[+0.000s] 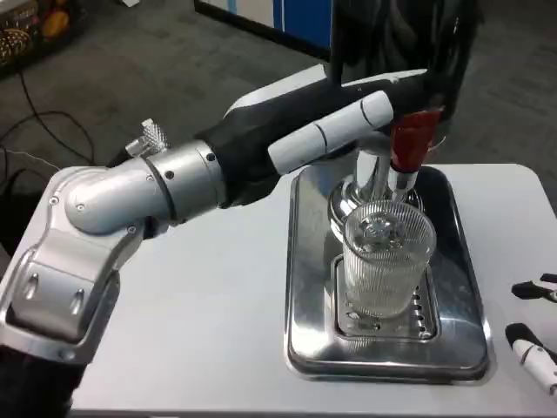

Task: Grasp the cup under the faucet to collect the drink, then remove the cup.

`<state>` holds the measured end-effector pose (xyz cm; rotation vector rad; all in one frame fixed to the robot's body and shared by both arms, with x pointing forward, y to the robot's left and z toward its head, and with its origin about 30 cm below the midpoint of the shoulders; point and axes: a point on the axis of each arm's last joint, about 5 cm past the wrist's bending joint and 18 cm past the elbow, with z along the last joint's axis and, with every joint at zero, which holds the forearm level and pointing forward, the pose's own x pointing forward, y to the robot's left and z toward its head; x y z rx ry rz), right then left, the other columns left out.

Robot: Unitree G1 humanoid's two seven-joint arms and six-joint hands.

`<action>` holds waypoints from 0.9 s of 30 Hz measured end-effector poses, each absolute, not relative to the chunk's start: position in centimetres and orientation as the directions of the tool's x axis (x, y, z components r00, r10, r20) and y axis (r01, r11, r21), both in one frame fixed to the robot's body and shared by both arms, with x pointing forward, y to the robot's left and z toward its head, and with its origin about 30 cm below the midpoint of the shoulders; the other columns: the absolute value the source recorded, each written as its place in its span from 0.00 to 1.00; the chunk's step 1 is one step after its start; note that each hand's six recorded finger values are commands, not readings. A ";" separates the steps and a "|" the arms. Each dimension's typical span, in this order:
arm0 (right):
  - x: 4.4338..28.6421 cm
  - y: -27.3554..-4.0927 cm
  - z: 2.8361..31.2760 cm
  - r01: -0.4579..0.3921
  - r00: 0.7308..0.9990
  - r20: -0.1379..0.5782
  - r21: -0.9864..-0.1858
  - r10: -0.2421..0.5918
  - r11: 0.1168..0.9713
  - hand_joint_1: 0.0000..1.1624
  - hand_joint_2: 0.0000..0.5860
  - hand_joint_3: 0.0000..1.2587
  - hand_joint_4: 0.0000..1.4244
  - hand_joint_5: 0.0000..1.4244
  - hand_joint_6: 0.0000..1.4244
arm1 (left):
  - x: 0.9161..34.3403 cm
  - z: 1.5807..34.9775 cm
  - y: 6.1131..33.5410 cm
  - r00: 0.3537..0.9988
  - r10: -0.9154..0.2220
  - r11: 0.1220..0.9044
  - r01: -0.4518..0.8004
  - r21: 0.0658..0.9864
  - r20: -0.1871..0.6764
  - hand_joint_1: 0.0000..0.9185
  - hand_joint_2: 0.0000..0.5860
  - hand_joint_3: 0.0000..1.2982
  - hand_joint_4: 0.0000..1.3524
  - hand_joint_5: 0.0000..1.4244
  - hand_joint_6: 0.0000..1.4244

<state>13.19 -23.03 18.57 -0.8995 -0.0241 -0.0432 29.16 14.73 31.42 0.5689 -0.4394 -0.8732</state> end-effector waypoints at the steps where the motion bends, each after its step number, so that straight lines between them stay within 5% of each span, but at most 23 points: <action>1: 13.2 -23.1 18.6 0.049 0.999 0.039 -0.782 -0.030 0.621 0.30 0.74 0.19 0.05 0.06 0.00 | 29.2 31.4 14.7 0.573 -0.810 0.508 0.576 0.640 0.128 0.00 0.23 0.09 0.01 0.07 0.12; 27: 13.1 -23.1 18.6 0.049 0.999 0.038 -0.781 -0.031 0.623 0.30 0.74 0.19 0.06 0.06 0.00 | 29.9 30.4 14.0 0.546 -0.831 0.417 0.494 0.763 0.101 0.00 0.20 0.09 0.00 0.06 0.12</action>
